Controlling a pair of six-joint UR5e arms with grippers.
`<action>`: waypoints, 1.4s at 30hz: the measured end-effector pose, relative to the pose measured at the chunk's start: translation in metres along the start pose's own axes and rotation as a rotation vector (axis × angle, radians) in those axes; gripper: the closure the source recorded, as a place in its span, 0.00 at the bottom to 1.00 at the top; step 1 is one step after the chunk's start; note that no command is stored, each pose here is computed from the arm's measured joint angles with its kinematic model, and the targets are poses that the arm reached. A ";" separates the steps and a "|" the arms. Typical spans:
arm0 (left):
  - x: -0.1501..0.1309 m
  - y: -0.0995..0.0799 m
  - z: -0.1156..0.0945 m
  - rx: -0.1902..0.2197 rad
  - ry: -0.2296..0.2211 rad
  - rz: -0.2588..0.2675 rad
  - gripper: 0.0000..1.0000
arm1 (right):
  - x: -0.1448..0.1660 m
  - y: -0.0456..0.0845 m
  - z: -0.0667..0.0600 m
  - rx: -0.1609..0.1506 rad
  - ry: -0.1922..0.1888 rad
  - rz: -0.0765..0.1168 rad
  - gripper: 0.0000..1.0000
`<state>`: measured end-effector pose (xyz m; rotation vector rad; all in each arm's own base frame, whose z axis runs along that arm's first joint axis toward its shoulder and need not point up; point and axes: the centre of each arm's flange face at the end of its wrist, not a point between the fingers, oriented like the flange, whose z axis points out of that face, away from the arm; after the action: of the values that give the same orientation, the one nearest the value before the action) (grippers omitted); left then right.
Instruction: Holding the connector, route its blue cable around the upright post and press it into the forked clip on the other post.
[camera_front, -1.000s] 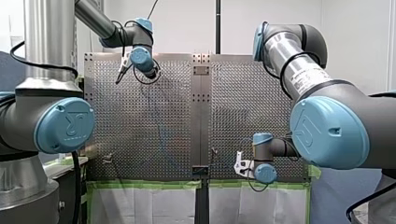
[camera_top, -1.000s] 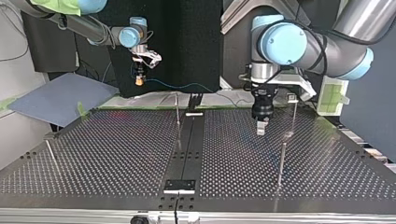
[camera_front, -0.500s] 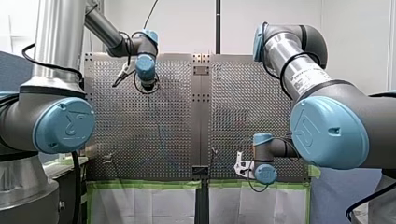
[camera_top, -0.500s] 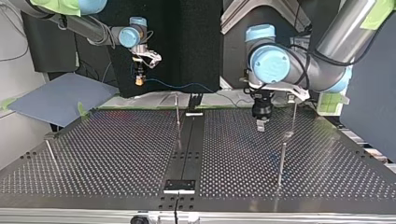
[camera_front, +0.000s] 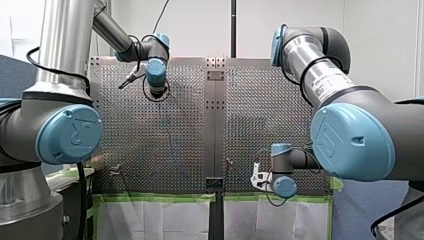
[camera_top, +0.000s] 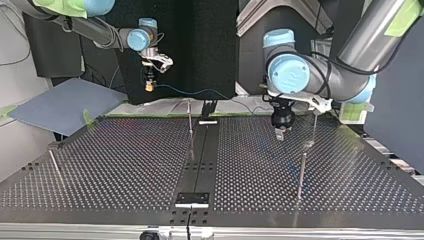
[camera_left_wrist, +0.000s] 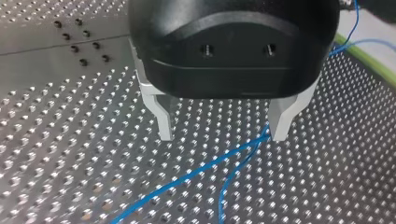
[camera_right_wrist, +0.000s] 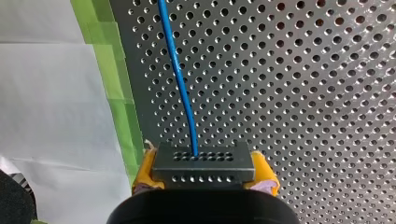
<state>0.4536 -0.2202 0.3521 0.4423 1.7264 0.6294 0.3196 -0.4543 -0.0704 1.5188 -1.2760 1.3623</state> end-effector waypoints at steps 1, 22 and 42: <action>-0.002 0.001 0.001 -0.005 -0.007 0.004 0.00 | 0.000 0.000 0.000 0.000 0.000 0.000 1.00; -0.019 0.019 0.022 -0.104 -0.076 0.088 0.00 | -0.003 -0.001 0.000 0.017 0.000 0.002 1.00; -0.025 0.018 0.048 -0.142 -0.107 0.041 0.00 | -0.005 -0.001 0.000 0.020 0.000 0.007 1.00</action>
<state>0.5055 -0.2127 0.3737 0.4049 1.5634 0.7399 0.3212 -0.4529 -0.0751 1.5293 -1.2725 1.3831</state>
